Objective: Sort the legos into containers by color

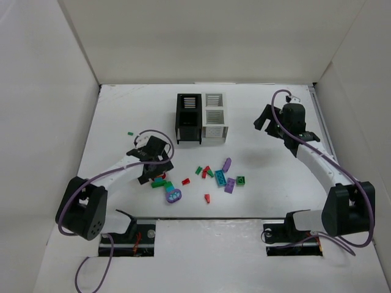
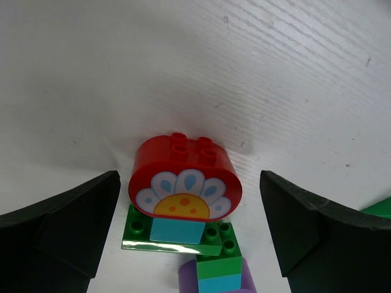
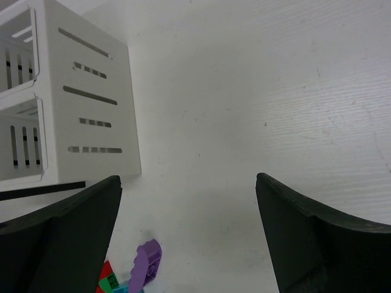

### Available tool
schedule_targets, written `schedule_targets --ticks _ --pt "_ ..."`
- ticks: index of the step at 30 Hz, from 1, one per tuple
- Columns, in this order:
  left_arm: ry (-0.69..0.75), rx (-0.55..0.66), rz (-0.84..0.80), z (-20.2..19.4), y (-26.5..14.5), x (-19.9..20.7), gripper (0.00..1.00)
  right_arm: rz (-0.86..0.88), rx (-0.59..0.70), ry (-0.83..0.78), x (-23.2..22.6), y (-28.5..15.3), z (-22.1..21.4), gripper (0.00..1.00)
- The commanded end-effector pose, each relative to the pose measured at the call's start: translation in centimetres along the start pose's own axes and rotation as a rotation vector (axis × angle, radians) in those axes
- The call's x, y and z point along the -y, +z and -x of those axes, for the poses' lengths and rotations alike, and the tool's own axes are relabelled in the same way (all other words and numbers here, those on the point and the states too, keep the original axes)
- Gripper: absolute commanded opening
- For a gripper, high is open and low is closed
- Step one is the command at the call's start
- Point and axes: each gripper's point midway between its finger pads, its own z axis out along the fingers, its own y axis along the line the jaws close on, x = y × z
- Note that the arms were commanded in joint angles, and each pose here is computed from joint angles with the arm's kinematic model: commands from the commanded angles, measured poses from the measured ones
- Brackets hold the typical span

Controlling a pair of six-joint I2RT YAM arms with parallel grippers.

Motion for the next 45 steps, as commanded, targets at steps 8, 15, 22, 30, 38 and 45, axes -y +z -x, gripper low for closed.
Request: schedule_targets --ticks 8,15,22,30,38,45 --pt "-0.009 0.032 0.066 0.7 0.2 -0.9 0.85 0.03 0.034 0.006 -0.4 0.2 0.9 0.95" --pt "-0.008 0.032 0.067 0.7 0.3 -0.9 0.66 0.034 0.022 0.006 -0.4 0.5 0.6 0.94" --pt "-0.013 0.051 0.021 1.0 -0.5 -0.1 0.51 0.05 0.013 0.006 -0.7 0.4 0.4 0.94" --pt "-0.108 0.234 -0.121 7.4 -5.9 4.1 0.43 0.238 -0.031 -0.119 -4.9 -0.3 -0.8 0.93" --pt "-0.289 0.46 -0.532 15.0 -16.4 12.2 0.39 0.667 0.105 -0.373 -15.9 -6.6 -2.1 0.91" --pt "-0.404 0.495 -0.783 15.0 -22.1 17.3 0.4 0.965 0.229 -0.41 -24.5 -11.5 -3.8 0.86"
